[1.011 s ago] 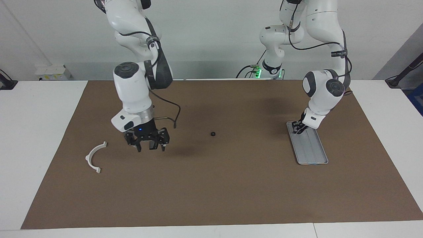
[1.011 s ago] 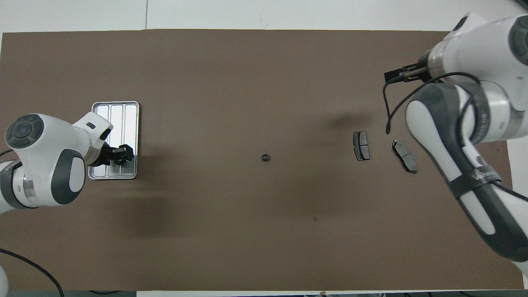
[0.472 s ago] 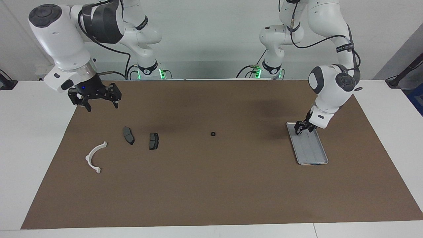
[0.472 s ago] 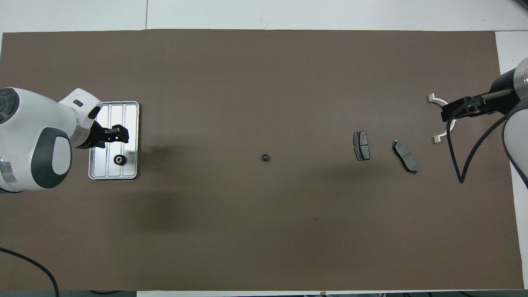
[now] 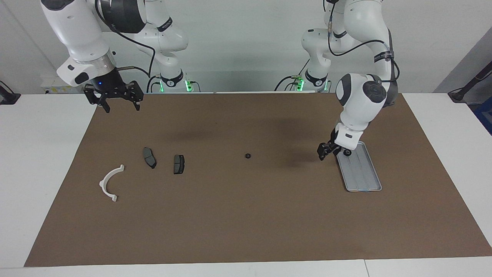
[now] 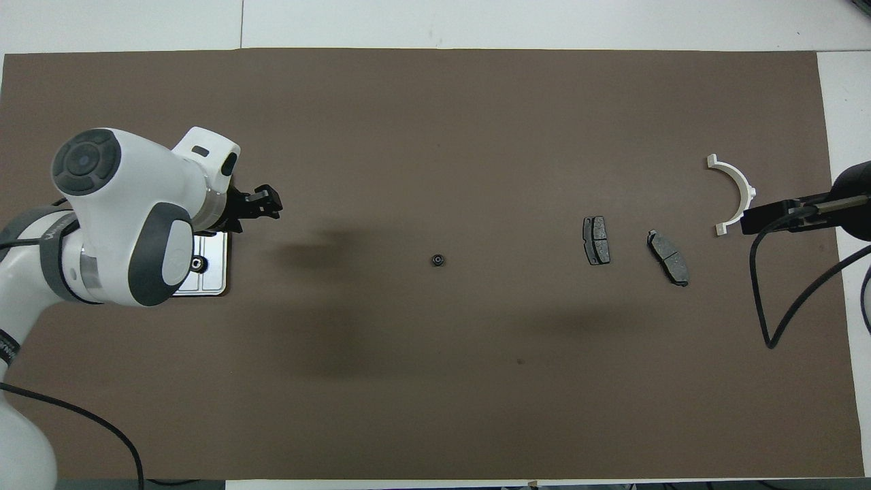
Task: Pick bearing gear from pile to tray
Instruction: 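Reach the left gripper to the black ring at mid-table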
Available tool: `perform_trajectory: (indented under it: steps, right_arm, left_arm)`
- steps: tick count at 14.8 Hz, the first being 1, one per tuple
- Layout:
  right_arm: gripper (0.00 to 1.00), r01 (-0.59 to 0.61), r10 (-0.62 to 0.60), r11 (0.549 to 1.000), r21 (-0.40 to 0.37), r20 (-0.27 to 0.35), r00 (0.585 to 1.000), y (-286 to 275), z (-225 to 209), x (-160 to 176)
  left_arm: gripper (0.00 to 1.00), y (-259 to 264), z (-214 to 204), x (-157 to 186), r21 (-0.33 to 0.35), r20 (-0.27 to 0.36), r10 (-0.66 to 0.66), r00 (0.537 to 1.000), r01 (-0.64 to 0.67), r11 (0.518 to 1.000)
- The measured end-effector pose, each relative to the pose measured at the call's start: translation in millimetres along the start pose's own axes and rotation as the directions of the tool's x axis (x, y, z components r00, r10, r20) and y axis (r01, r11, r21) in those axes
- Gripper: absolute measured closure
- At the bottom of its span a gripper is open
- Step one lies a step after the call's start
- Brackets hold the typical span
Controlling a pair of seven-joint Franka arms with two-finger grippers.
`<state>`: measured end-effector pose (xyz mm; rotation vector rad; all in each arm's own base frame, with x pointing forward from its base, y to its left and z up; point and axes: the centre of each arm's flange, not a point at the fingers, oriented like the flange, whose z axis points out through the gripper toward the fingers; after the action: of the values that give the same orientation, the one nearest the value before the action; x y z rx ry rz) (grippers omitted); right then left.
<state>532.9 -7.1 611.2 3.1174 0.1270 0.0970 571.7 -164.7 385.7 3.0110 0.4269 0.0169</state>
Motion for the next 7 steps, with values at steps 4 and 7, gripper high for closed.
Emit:
perform_trajectory:
  steps: [4,7]
  right_arm:
    - [0.0,-0.007,0.007,1.0,-0.007,-0.073,0.997,4.1,-34.6,2.8]
    - [0.0,-0.009,0.008,1.0,-0.008,-0.084,0.996,4.9,-45.3,2.3]
  left_arm:
    - [0.3,79.2,-4.7,-36.4,-0.02,-0.005,-0.056,0.998,0.056,0.998]
    - [0.3,151.5,1.3,-59.7,-0.008,0.026,-0.114,0.993,0.114,0.993]
